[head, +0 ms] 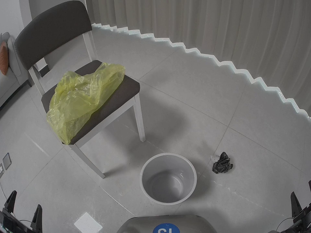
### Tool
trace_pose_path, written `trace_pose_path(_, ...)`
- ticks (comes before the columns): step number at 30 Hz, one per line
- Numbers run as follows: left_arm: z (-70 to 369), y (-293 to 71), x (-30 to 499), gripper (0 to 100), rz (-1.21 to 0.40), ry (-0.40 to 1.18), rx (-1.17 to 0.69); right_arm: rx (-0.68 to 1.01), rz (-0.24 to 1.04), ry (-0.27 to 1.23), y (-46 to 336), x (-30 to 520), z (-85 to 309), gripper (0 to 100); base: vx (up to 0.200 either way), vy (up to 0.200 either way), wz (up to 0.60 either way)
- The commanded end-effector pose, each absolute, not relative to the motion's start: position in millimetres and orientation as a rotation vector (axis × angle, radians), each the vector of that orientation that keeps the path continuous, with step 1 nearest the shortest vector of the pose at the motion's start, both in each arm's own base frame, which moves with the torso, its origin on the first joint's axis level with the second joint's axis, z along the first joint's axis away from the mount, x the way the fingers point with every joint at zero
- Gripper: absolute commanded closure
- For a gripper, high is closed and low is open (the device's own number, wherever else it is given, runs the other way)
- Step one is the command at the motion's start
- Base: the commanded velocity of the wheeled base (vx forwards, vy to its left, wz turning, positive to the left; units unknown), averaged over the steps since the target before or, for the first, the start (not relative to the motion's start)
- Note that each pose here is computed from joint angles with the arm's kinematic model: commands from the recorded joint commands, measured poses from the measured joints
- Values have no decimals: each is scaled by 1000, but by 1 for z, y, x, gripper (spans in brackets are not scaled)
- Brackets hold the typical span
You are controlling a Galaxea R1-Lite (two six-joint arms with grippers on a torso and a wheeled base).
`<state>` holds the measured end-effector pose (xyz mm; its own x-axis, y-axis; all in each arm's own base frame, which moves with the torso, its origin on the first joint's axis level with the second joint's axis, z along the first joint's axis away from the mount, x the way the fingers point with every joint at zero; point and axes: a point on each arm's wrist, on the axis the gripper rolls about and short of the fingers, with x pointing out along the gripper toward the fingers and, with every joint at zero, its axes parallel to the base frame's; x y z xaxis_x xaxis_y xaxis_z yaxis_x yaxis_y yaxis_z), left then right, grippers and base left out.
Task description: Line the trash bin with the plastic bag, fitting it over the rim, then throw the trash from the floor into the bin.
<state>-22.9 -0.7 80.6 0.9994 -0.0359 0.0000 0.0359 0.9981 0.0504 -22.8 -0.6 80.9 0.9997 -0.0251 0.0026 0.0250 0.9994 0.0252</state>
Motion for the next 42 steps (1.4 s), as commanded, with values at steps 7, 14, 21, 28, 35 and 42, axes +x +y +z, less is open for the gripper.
trace_pose_path(7, 76, -1, -23, 0, -64, -4, 77, 72, 123, -257, 3, -38, 134, 0, 0, 0, 0)
trace_pose_path(14, 81, -1, -24, 0, -68, -28, 61, 72, 219, -175, 4, -29, 180, 0, 0, 0, 0)
trace_pose_path(21, 201, 0, -45, 0, -165, -213, -90, 56, 293, -77, 6, 1, 211, 0, 0, 0, 0)
trace_pose_path(28, 225, -1, -14, 0, -123, -61, 47, 32, 301, 2, 7, 48, 244, 0, 0, 0, 0)
trace_pose_path(35, 234, -3, 23, 0, -119, 70, 96, 33, 261, -2, 6, 76, 247, 0, 0, 0, 0)
trace_pose_path(42, 246, -3, 68, 0, -53, 175, 118, 82, 187, 93, 5, 100, 240, 0, 0, 0, 0)
